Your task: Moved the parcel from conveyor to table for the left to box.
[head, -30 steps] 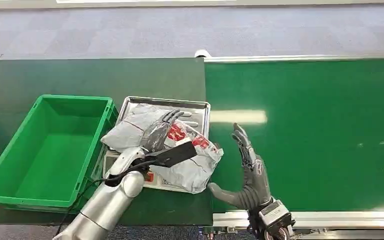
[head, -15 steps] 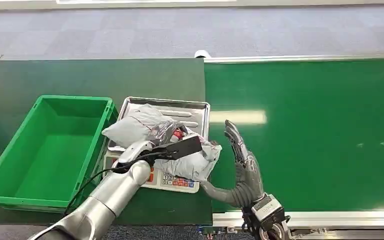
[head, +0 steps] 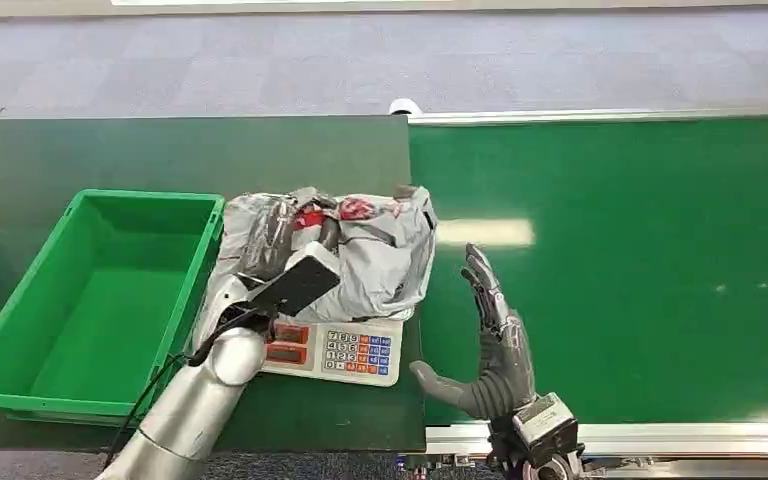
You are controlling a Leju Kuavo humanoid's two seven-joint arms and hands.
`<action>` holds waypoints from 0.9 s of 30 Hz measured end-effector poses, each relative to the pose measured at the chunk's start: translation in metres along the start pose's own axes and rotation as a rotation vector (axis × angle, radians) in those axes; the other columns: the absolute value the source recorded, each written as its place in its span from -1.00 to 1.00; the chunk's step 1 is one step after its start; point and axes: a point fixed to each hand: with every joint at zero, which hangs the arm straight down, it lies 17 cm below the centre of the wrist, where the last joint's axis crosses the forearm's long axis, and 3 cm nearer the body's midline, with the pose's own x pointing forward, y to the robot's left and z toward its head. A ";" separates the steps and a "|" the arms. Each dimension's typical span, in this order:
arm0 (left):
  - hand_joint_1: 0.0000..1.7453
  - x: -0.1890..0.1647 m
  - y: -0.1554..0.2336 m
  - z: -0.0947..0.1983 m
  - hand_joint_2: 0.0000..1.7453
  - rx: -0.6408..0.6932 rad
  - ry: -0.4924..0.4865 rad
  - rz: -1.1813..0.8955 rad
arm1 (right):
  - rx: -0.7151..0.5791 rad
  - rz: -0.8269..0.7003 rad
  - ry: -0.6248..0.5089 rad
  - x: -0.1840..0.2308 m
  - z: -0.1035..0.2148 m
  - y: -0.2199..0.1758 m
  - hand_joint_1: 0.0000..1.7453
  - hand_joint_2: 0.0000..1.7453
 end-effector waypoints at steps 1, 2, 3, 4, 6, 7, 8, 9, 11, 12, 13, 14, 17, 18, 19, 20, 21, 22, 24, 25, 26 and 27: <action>1.00 0.008 0.011 -0.001 1.00 0.032 -0.022 -0.005 | -0.002 0.001 0.000 0.000 0.000 -0.001 -1.00 1.00; 1.00 0.013 0.023 -0.002 1.00 0.065 -0.037 -0.014 | -0.005 0.003 -0.001 0.000 0.000 -0.001 -1.00 1.00; 1.00 0.016 0.035 -0.001 1.00 0.094 -0.045 -0.027 | -0.007 0.003 -0.002 0.000 0.000 -0.002 -1.00 1.00; 1.00 0.019 0.046 -0.001 1.00 0.124 -0.055 -0.038 | -0.011 0.004 0.000 -0.001 0.001 -0.003 -1.00 1.00; 1.00 0.021 0.063 -0.001 1.00 0.161 -0.064 -0.050 | -0.014 0.008 0.003 -0.002 0.002 -0.005 -1.00 1.00; 1.00 0.019 0.071 -0.001 1.00 0.181 -0.062 -0.054 | -0.015 0.009 0.003 -0.002 0.002 -0.005 -1.00 1.00; 1.00 0.017 0.080 -0.001 1.00 0.204 -0.058 -0.060 | -0.018 0.012 0.003 -0.002 0.002 -0.006 -1.00 1.00; 1.00 0.013 0.090 0.000 1.00 0.233 -0.044 -0.077 | -0.022 0.017 0.003 -0.002 0.002 -0.007 -1.00 1.00; 1.00 -0.011 0.125 0.001 1.00 0.320 0.028 -0.155 | -0.032 0.023 0.004 -0.003 0.002 -0.009 -1.00 1.00; 1.00 -0.025 0.144 0.002 1.00 0.361 0.070 -0.188 | -0.035 0.022 0.004 -0.003 0.002 -0.010 -1.00 1.00; 1.00 -0.039 0.161 0.004 1.00 0.393 0.112 -0.217 | -0.037 0.023 0.004 -0.003 0.002 -0.011 -1.00 1.00; 1.00 -0.054 0.178 0.005 1.00 0.419 0.149 -0.257 | -0.040 0.023 0.005 -0.003 0.002 -0.012 -1.00 1.00; 1.00 -0.125 0.232 0.014 1.00 0.463 0.300 -0.389 | -0.040 0.023 0.007 -0.005 -0.002 -0.012 -1.00 1.00; 1.00 -0.146 0.255 0.023 1.00 0.494 0.350 -0.432 | -0.040 0.021 0.009 -0.005 -0.002 -0.012 -1.00 1.00; 1.00 -0.162 0.276 0.034 1.00 0.529 0.393 -0.481 | -0.041 0.020 0.015 -0.007 -0.002 -0.012 -1.00 1.00; 1.00 -0.176 0.294 0.045 1.00 0.555 0.438 -0.541 | -0.043 0.020 0.021 -0.009 -0.001 -0.012 -1.00 1.00; 1.00 -0.187 0.309 0.058 1.00 0.577 0.483 -0.607 | -0.046 0.020 0.026 -0.011 -0.001 -0.012 -1.00 1.00; 1.00 -0.194 0.320 0.067 1.00 0.588 0.513 -0.656 | -0.046 0.021 0.032 -0.013 -0.001 -0.011 -1.00 1.00; 0.98 -0.206 0.341 0.085 1.00 0.603 0.571 -0.744 | -0.049 0.018 0.040 -0.015 -0.001 -0.010 -1.00 1.00; -0.88 -0.209 0.349 0.092 1.00 0.609 0.591 -0.772 | -0.051 0.017 0.043 -0.016 -0.001 -0.010 -1.00 1.00; -1.00 -0.213 0.356 0.098 1.00 0.613 0.611 -0.790 | -0.052 0.017 0.049 -0.018 -0.001 -0.010 -1.00 1.00; -1.00 -0.216 0.361 0.105 1.00 0.617 0.633 -0.800 | -0.053 0.015 0.055 -0.019 0.000 -0.010 -1.00 1.00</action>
